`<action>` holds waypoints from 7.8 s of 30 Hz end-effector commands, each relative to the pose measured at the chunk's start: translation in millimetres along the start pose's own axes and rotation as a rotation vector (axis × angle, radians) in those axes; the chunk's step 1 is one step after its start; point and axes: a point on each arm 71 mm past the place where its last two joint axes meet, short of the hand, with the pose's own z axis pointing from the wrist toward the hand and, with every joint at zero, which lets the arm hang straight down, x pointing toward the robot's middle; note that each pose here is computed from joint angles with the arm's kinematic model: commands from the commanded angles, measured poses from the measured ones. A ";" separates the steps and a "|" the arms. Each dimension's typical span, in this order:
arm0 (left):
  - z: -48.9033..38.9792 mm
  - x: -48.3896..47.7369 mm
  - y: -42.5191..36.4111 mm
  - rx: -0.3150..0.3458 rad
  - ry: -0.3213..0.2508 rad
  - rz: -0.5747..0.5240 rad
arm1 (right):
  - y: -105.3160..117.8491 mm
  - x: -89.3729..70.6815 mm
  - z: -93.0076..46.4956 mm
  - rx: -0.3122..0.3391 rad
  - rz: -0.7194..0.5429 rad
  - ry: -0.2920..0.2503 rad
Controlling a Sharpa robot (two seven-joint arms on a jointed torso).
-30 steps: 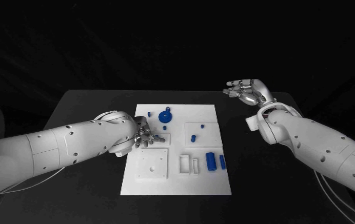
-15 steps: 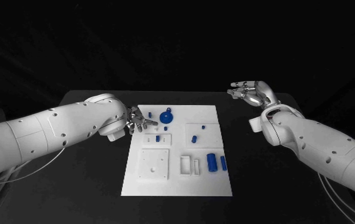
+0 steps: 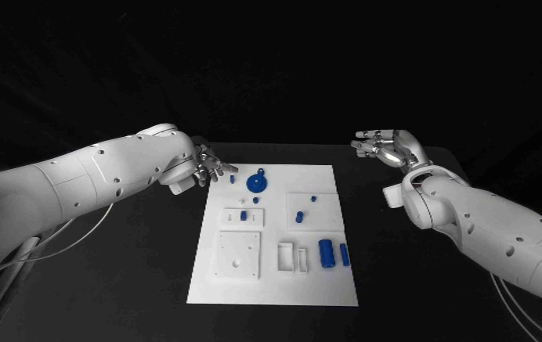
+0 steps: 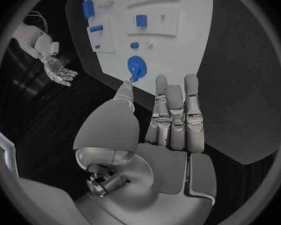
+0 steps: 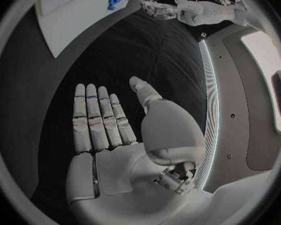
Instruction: Assemble the parts on the task board
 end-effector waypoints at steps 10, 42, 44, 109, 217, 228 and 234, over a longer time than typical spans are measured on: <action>15.7 -13.0 -10.3 0.021 -0.040 0.095 | 4.6 4.4 -0.9 -0.001 0.027 0.026; 29.8 -7.2 -4.2 -0.012 0.028 0.179 | 12.0 5.1 1.1 -0.017 0.031 0.025; 30.3 -6.2 -3.9 -0.014 0.034 0.181 | 12.1 5.2 1.2 -0.017 0.031 0.025; 36.3 4.6 0.9 0.013 0.013 0.055 | 9.2 9.3 3.3 -0.005 0.026 0.042; -40.9 102.7 25.1 0.083 -0.054 0.167 | -0.3 3.9 1.2 -0.002 -0.018 0.054; -41.8 105.3 25.1 0.083 -0.035 0.180 | -0.8 3.9 1.0 -0.001 -0.018 0.054; -42.1 105.4 26.5 0.078 -0.031 0.186 | -1.2 3.5 0.8 -0.001 -0.018 0.053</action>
